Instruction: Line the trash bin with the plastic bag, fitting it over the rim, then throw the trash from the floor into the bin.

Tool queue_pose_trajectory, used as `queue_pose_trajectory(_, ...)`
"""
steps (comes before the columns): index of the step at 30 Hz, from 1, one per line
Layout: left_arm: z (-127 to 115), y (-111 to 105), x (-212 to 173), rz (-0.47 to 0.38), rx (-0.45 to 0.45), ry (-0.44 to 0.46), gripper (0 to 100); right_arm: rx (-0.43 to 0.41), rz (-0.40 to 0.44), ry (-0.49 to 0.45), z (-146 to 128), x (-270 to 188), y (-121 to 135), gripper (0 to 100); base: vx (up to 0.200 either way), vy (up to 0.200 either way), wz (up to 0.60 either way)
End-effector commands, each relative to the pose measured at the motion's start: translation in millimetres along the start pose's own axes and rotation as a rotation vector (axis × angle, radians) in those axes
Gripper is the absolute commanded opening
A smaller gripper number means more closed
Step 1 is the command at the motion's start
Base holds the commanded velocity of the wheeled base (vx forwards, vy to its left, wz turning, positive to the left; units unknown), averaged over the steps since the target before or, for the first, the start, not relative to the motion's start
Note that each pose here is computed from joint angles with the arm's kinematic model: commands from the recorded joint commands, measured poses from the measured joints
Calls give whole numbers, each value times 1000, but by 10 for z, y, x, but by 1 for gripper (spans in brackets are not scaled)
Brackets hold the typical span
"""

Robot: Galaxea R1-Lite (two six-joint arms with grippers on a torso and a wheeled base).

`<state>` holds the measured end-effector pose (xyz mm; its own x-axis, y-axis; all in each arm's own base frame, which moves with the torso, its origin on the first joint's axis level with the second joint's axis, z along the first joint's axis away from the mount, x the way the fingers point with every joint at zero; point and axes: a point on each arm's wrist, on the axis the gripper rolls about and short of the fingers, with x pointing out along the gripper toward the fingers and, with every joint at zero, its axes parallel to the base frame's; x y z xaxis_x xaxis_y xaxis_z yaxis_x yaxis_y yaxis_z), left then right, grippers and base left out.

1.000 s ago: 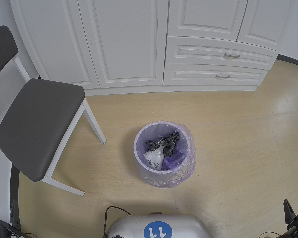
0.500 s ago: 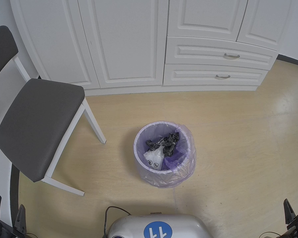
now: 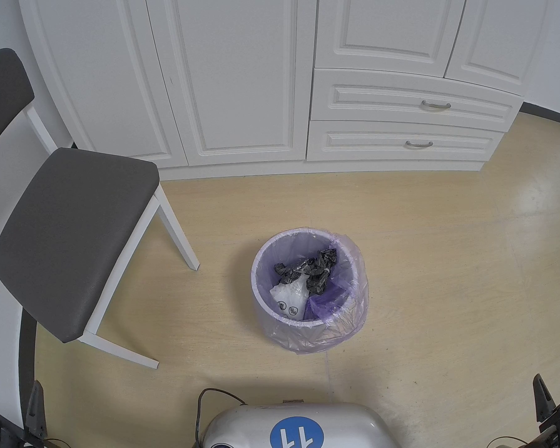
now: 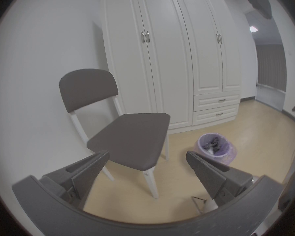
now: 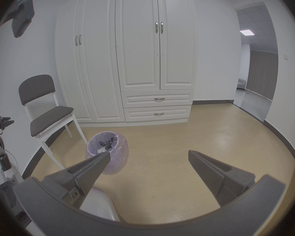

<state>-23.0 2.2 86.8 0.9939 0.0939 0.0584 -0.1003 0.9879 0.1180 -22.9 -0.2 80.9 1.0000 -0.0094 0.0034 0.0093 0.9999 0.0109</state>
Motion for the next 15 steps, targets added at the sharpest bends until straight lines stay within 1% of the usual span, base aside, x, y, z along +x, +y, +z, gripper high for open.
queue_pose_trajectory(1, -104, -38, -7, -116, -119, 47, 100, 0, -1, 0, -51, 1, -1, 100, 0, 0, 0)
queue_pose_trajectory(2, -125, -39, -14, -112, -116, 81, 100, 0, -1, 0, -51, 1, -1, 100, 0, 0, 0)
queue_pose_trajectory(15, -108, -34, -17, -102, -134, 78, 100, 1, -1, 0, -51, 1, -1, 100, 0, 0, 0)
